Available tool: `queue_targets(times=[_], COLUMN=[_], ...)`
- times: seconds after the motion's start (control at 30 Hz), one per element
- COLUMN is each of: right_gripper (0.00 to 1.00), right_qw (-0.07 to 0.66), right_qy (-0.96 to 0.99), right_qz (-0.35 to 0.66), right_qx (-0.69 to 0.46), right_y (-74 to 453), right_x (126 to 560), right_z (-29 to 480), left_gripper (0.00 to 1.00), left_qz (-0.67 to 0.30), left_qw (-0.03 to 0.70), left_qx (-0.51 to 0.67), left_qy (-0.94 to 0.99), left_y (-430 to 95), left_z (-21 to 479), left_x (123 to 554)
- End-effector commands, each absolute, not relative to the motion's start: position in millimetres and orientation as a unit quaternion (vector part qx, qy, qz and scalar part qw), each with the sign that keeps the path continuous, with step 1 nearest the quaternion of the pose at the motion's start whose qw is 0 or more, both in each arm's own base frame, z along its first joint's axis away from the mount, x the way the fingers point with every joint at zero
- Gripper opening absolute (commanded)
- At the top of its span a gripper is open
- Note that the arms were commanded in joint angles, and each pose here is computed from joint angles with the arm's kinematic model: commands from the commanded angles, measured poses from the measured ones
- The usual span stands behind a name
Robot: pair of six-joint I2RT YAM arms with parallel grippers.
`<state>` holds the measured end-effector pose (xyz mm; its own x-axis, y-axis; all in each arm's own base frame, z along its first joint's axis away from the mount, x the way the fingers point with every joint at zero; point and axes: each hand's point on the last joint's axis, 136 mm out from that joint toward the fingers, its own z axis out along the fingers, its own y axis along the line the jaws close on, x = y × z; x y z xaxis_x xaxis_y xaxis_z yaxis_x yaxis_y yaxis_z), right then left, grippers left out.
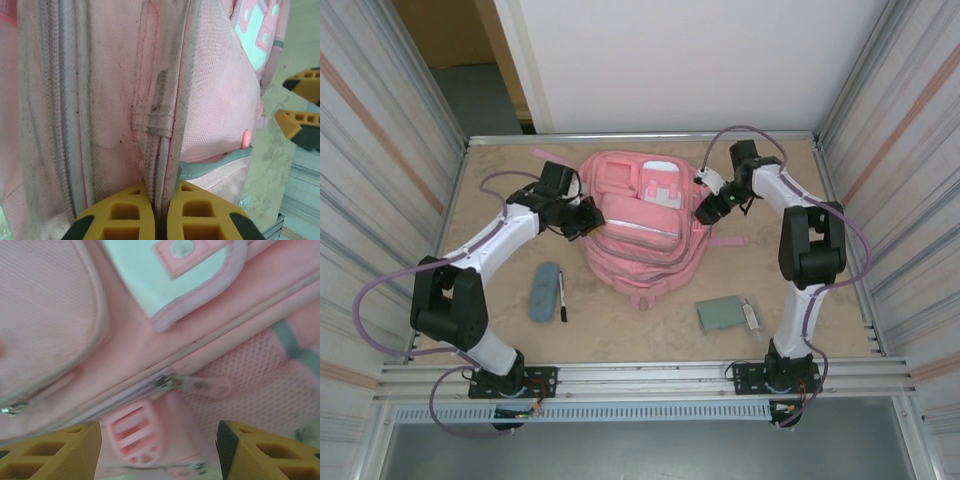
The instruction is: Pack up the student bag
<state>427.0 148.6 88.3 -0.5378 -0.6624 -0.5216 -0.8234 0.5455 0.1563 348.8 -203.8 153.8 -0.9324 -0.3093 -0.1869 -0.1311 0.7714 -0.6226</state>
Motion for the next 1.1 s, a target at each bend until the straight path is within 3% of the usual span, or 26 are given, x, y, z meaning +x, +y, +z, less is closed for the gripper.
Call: queue_targets(times=[0.0,0.13,0.3,0.5,0.67,0.87,1.07], right_gripper=[0.62,0.63,0.63,0.59,0.45,0.23,0.11], right_qw=[0.186,0.188,0.208,0.178,0.203,0.229,0.235], right_qy=[0.816,0.76,0.721,0.727,0.708,0.696,0.692], right_qz=[0.19,0.142,0.118,0.122,0.15,0.159,0.138], right_qx=[-0.514,-0.606,-0.65,-0.652,-0.66,-0.662,-0.669], right_y=[148,157,161,149,159,167,169], right_x=[417,416,430,436,430,424,412], right_z=[88,68,59,39,40,50,62], left_gripper=[0.0,0.0,0.0,0.0,0.0,0.0,0.0], left_qz=[-0.39,-0.4,-0.399,-0.4,-0.407,-0.411,-0.419], left_qw=[0.187,0.187,0.187,0.189,0.184,0.178,0.179], left_qx=[-0.085,-0.087,-0.088,-0.089,-0.096,-0.099,-0.135], left_qy=[0.898,0.893,0.893,0.892,0.89,0.888,0.88], left_y=[-218,-220,-218,-213,-210,-209,-207], left_z=[220,223,223,222,219,215,205], left_x=[355,354,351,349,349,350,352])
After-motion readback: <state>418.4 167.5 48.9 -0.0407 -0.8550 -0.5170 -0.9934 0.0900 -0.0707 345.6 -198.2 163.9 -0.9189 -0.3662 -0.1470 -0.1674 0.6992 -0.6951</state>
